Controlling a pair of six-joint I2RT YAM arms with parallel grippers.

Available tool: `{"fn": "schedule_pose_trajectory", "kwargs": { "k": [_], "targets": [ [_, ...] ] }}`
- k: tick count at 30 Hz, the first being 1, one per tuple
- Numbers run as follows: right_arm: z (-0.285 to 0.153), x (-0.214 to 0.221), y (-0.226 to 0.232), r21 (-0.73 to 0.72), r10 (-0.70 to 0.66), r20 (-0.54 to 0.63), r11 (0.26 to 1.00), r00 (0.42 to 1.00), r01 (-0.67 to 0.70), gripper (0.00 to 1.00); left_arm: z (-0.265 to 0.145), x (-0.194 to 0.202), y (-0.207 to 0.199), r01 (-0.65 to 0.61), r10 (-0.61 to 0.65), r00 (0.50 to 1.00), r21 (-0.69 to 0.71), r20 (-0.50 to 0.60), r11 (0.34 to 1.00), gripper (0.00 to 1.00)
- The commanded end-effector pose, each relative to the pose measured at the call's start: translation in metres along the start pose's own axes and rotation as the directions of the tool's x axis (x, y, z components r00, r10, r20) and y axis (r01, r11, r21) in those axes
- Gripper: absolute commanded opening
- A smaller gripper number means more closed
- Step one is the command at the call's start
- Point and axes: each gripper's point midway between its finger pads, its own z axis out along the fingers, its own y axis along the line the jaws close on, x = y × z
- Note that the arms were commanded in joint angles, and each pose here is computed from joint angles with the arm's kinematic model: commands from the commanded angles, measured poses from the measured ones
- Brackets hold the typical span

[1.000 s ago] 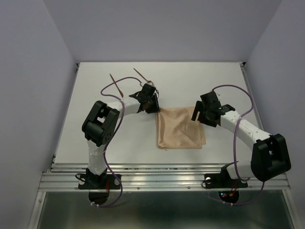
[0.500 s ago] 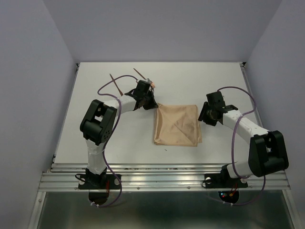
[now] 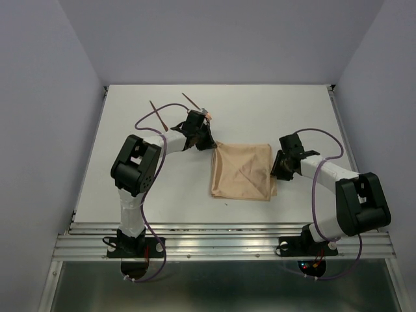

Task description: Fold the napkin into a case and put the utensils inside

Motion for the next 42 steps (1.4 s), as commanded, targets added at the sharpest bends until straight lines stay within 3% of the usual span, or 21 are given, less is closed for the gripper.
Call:
{"fn": "schedule_pose_trajectory", "kwargs": {
  "k": [1, 8, 11, 14, 17, 21, 29, 33, 39, 42],
  "targets": [
    [0.010, 0.005, -0.004, 0.005, 0.010, 0.005, 1.000, 1.000, -0.010, 0.28, -0.002, -0.008, -0.006, -0.003, 0.003, 1.000, 0.033, 0.021, 0.999, 0.00],
    [0.010, 0.010, -0.008, 0.009, 0.030, 0.010, 0.999, 0.999, -0.031, 0.06, -0.002, -0.006, -0.001, 0.012, -0.013, 1.000, 0.032, 0.017, 0.999, 0.00],
    [0.009, 0.014, -0.004, -0.021, 0.030, -0.001, 0.999, 1.000, -0.030, 0.05, -0.002, -0.005, 0.000, 0.019, -0.019, 1.000, 0.033, 0.014, 0.999, 0.00],
    [0.006, 0.013, -0.004, -0.021, 0.039, 0.007, 0.999, 0.999, -0.039, 0.07, -0.001, -0.003, -0.003, 0.024, -0.025, 1.000, 0.051, 0.008, 0.998, 0.00],
    [0.002, -0.001, -0.009, 0.022, 0.051, 0.054, 0.998, 0.997, -0.052, 0.23, 0.001, -0.001, -0.003, 0.021, -0.021, 1.000, 0.058, -0.005, 0.998, 0.00],
    [-0.007, -0.034, 0.004, 0.013, 0.052, 0.134, 0.998, 0.990, -0.054, 0.33, 0.001, 0.000, -0.002, 0.013, -0.012, 1.000, 0.055, -0.007, 0.998, 0.00],
    [0.001, -0.092, 0.043, -0.052, 0.054, 0.173, 0.998, 0.983, -0.046, 0.36, 0.002, 0.001, -0.001, 0.003, -0.002, 1.000, 0.052, -0.022, 0.999, 0.01],
    [0.013, -0.103, 0.054, -0.080, 0.048, 0.156, 0.996, 0.987, -0.036, 0.40, 0.000, -0.001, 0.001, -0.007, 0.008, 1.000, 0.039, -0.026, 0.999, 0.21],
    [0.029, -0.111, 0.054, -0.081, 0.045, 0.138, 0.996, 0.989, -0.034, 0.38, -0.003, -0.004, 0.006, -0.025, 0.026, 0.999, 0.025, -0.029, 0.999, 0.33],
    [0.029, -0.112, 0.056, -0.088, 0.046, 0.144, 0.996, 0.989, -0.034, 0.33, -0.003, -0.004, 0.007, -0.032, 0.033, 0.999, 0.023, -0.034, 0.999, 0.34]
  ]
}}
